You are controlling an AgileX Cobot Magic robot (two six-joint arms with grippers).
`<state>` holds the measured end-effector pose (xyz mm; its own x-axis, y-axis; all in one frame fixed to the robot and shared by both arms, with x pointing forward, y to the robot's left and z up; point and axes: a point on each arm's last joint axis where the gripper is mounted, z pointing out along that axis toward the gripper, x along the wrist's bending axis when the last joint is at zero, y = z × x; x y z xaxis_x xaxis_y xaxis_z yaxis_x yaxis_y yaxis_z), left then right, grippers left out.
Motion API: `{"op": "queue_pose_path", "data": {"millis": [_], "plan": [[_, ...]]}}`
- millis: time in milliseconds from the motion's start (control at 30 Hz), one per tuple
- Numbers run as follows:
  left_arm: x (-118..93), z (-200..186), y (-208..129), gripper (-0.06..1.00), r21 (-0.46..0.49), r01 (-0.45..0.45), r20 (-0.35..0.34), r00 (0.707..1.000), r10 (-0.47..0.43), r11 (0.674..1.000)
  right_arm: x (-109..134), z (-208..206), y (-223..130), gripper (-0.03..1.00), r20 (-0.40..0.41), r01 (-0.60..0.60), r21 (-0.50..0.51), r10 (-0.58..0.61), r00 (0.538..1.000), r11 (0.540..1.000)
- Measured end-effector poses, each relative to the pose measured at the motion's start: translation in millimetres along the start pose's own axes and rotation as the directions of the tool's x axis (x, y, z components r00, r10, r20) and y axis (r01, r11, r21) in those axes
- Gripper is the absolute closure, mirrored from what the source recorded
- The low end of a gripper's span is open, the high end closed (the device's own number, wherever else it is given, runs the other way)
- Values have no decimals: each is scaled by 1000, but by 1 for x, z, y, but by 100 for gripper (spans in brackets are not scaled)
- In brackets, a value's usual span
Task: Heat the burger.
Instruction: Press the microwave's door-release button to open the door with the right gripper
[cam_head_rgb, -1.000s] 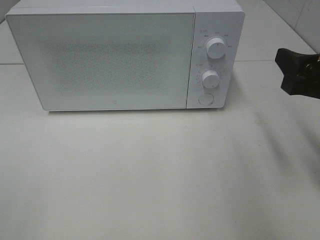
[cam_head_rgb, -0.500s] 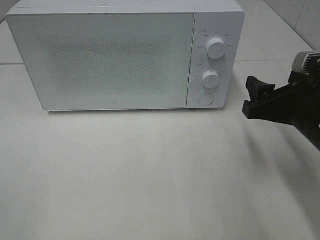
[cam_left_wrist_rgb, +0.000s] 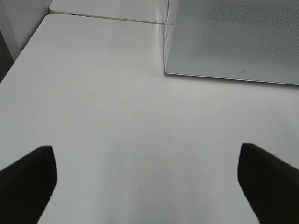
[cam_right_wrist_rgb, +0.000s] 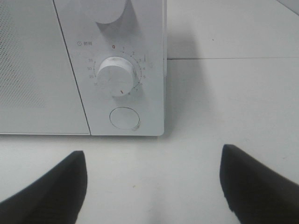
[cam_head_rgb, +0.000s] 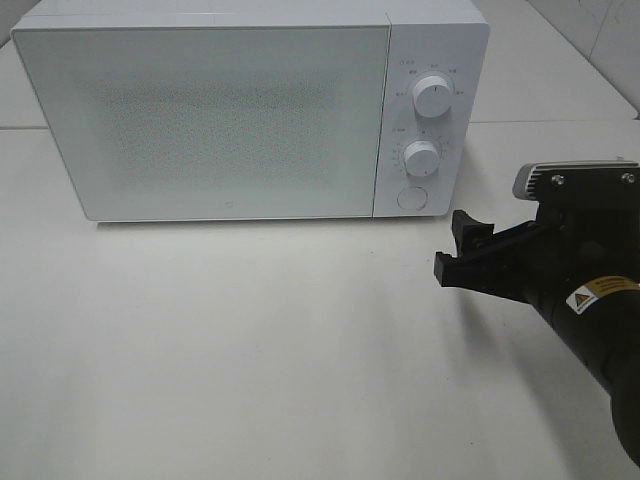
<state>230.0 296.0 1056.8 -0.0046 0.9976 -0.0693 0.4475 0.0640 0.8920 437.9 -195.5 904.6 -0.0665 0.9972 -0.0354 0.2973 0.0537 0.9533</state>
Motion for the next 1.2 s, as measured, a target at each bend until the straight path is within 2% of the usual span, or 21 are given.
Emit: {"op": "queue_pose_path", "data": {"millis": [367, 533, 567, 600, 667, 700, 733, 767, 800, 833, 867, 900, 933, 967, 1000, 1033, 1067, 1100, 1133, 1167, 1200], "plan": [[0, 0, 0, -2, 0, 0, 0, 1000, 0, 1000, 2, 4, -1, 21, 5, -11, 2, 11, 1000, 1000], [0, 0, 0, -2, 0, 0, 0, 1000, 0, 1000, 2, 4, -1, 28, 6, -157, 2, 157, 988, 988], [0, 0, 0, -2, 0, 0, 0, 1000, 0, 1000, 2, 4, -1, 28, 6, -157, 2, 157, 988, 988], [0, 0, 0, -2, 0, 0, 0, 1000, 0, 1000, 2, 4, -1, 32, 6, -223, 1, 223, 975, 975], [0, 0, 0, -2, 0, 0, 0, 1000, 0, 1000, 2, 4, -1, 34, 6, -254, 1, 254, 967, 967], [0, 0, 0, -2, 0, 0, 0, 1000, 0, 1000, 2, 4, -1, 41, 6, -336, 0, 336, 942, 942], [0, 0, 0, -2, 0, 0, 0, 1000, 0, 1000, 2, 4, -1, 41, 6, -336, 0, 336, 942, 942], [0, 0, 0, -2, 0, 0, 0, 1000, 0, 1000, 2, 4, -1, 44, 6, -382, 0, 382, 924, 924], [0, 0, 0, -2, 0, 0, 0, 1000, 0, 1000, 2, 4, -1, 51, 6, -470, 0, 470, 882, 882], [0, 0, 0, -2, 0, 0, 0, 1000, 0, 1000, 2, 4, -1, 51, 6, -470, 0, 470, 882, 882], [0, 0, 0, -2, 0, 0, 0, 1000, 0, 1000, 2, 4, -1, 55, 6, -575, -1, 575, 818, 818], [0, 0, 0, -2, 0, 0, 0, 1000, 0, 1000, 2, 4, -1, 55, 6, -575, -1, 575, 818, 818], [0, 0, 0, -2, 0, 0, 0, 1000, 0, 1000, 2, 4, -1, 63, 6, -616, -1, 616, 788, 788], [0, 0, 0, -2, 0, 0, 0, 1000, 0, 1000, 2, 4, -1, 72, 5, -710, -2, 710, 705, 705], [0, 0, 0, -2, 0, 0, 0, 1000, 0, 1000, 2, 4, -1, 72, 5, -710, -2, 710, 705, 705], [0, 0, 0, -2, 0, 0, 0, 1000, 0, 1000, 2, 4, -1, 75, 6, -749, -3, 749, 662, 662], [0, 0, 0, -2, 0, 0, 0, 1000, 0, 1000, 2, 4, -1, 81, 6, -812, -4, 812, 584, 584], [0, 0, 0, -2, 0, 0, 0, 1000, 0, 1000, 2, 4, -1, 81, 6, -812, -4, 812, 584, 584], [0, 0, 0, -2, 0, 0, 0, 1000, 0, 1000, 2, 4, -1, 84, 5, -842, -4, 842, 539, 539], [0, 0, 0, -2, 0, 0, 0, 1000, 0, 1000, 2, 4, -1, 89, 6, -890, -5, 890, 456, 456], [0, 0, 0, -2, 0, 0, 0, 1000, 0, 1000, 2, 4, -1, 92, 5, -913, -5, 913, 409, 409]]}}
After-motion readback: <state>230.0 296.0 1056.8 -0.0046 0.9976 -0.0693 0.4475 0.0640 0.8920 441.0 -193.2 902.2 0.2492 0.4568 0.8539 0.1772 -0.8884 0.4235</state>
